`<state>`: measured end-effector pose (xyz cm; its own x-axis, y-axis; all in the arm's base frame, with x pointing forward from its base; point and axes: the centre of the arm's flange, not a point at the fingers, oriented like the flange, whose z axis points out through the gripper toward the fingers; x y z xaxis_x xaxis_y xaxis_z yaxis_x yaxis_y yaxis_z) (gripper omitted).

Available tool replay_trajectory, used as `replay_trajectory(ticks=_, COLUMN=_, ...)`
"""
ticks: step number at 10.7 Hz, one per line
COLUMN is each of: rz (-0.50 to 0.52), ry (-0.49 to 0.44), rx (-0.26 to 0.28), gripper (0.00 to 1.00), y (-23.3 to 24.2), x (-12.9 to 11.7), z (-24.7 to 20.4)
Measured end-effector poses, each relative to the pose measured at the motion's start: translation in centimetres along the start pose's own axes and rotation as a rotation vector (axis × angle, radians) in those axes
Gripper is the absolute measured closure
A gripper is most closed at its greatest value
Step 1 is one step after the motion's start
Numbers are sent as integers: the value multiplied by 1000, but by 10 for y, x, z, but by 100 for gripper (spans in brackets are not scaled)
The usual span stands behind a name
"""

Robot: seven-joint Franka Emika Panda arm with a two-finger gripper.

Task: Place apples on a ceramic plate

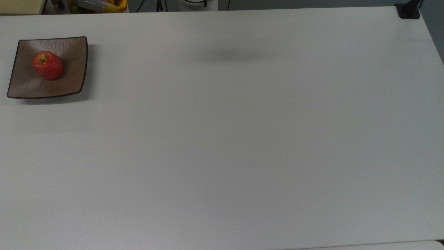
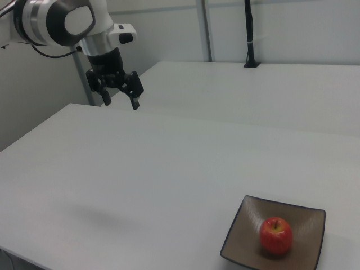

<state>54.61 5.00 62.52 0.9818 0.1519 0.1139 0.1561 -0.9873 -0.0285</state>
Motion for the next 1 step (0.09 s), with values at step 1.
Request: replay_trajectory(ticks=1, rz=2, ry=1, rx=1, gripper=0, y=2, x=0, z=0)
